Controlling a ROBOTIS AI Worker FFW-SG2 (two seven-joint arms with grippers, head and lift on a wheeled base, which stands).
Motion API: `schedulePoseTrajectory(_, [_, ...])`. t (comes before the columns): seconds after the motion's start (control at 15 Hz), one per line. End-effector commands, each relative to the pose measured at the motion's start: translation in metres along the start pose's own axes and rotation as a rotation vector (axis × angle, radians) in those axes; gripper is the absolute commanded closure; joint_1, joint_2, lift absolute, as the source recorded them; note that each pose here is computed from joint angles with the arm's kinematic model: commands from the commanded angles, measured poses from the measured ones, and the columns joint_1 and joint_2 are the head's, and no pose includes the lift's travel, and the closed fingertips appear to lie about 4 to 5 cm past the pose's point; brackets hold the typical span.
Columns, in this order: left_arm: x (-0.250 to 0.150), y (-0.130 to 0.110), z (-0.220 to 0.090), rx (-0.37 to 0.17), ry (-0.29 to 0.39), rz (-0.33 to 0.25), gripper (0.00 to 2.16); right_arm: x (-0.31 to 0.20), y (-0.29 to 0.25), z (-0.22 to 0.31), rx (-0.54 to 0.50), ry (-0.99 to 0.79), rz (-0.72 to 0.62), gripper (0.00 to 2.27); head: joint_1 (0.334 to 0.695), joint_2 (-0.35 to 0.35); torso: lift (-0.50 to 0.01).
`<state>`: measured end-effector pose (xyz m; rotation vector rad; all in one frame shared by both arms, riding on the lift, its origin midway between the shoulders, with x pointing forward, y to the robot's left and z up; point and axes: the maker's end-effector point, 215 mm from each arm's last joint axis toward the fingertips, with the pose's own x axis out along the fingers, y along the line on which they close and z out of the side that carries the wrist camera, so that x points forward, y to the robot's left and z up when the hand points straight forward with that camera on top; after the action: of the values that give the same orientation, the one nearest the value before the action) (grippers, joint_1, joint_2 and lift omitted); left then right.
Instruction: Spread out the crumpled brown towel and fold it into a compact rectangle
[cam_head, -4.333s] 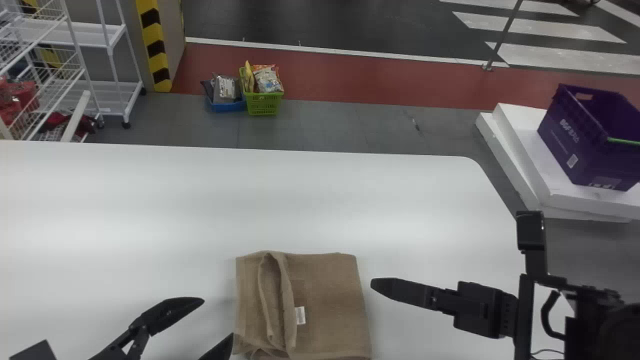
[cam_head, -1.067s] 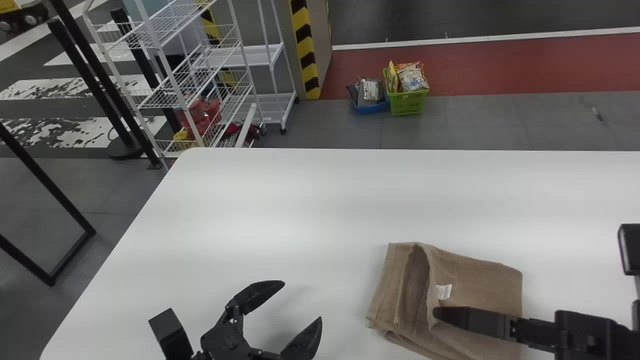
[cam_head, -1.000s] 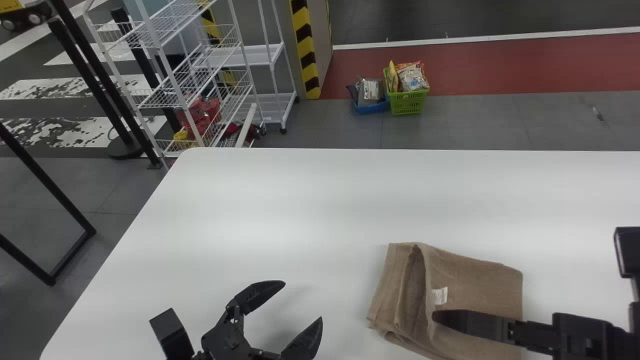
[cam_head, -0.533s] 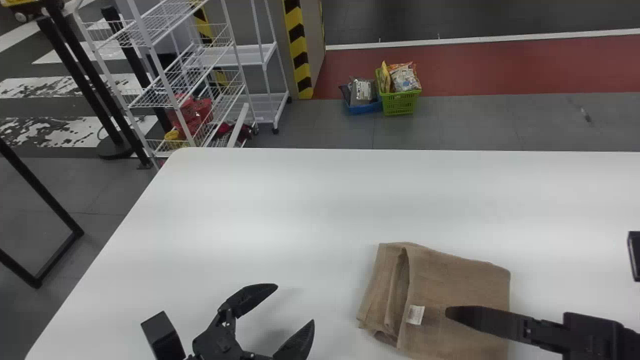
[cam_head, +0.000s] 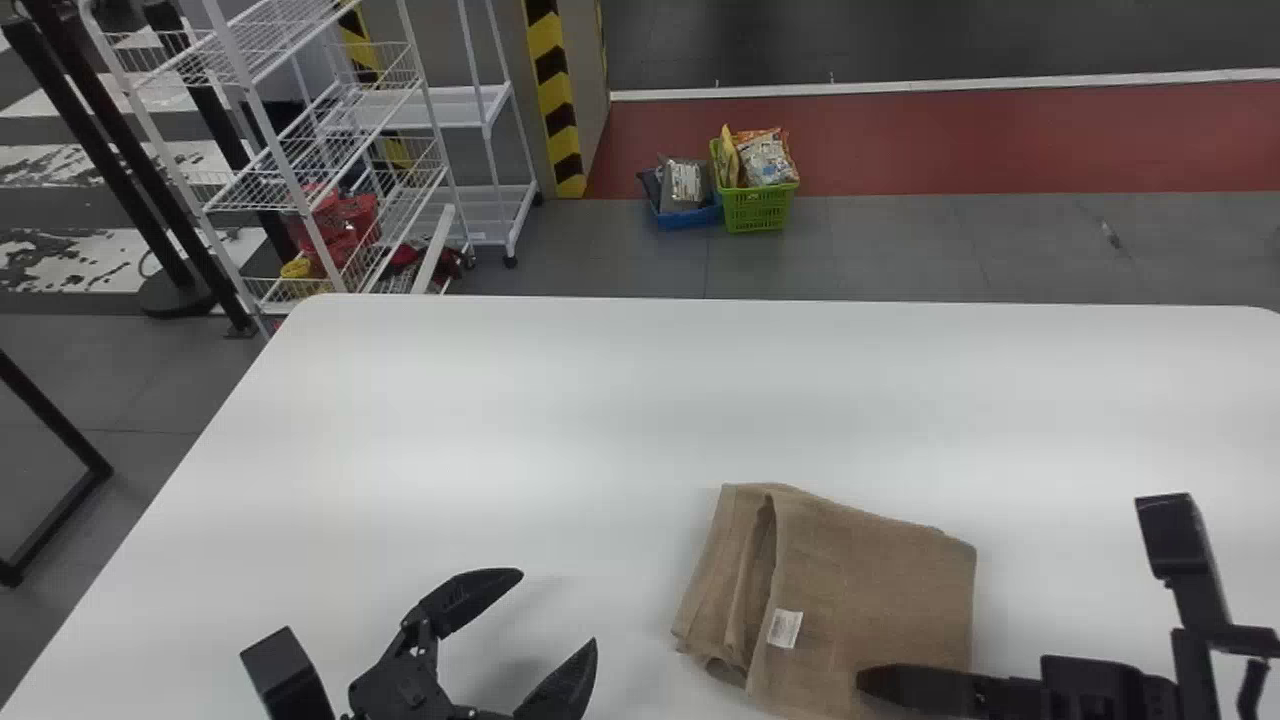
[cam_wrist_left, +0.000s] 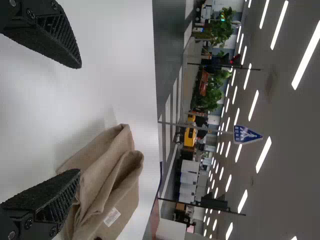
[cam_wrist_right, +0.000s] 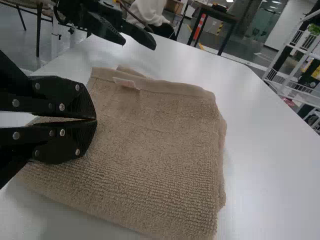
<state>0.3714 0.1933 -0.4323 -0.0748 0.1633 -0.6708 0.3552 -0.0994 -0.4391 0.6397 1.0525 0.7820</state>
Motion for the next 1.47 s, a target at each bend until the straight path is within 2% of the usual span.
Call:
schedulePoseTrajectory(0.0, [-0.001, 0.0, -0.001, -0.004, 0.0, 0.002, 0.07, -0.008, -0.013, 0.012, -0.005, -0.016, -0.046, 1.66, 0.695, 0.151, -0.127])
schedulePoseTrajectory(0.33, [-0.002, 0.0, -0.001, -0.01, -0.003, 0.0, 0.07, -0.041, -0.06, 0.061, -0.003, -0.069, -0.193, 1.66, 0.695, 0.087, -0.127])
schedulePoseTrajectory(0.6, [-0.002, 0.0, -0.001, -0.01, -0.003, -0.002, 0.07, -0.06, -0.08, 0.108, 0.039, -0.139, -0.232, 1.66, 0.695, 0.015, -0.127])
schedulePoseTrajectory(0.73, [-0.002, 0.0, -0.001, -0.011, -0.005, -0.002, 0.07, -0.062, -0.072, 0.097, 0.068, -0.164, -0.161, 1.66, 0.695, -0.006, -0.127])
schedulePoseTrajectory(1.07, [0.001, -0.002, -0.002, -0.006, 0.001, -0.004, 0.07, -0.098, -0.05, 0.075, 0.034, -0.245, -0.104, 1.66, 0.695, -0.01, -0.127])
schedulePoseTrajectory(1.4, [0.0, -0.001, -0.001, -0.003, -0.001, -0.003, 0.07, -0.127, -0.047, 0.065, 0.006, -0.27, -0.113, 1.66, 0.695, -0.04, -0.127])
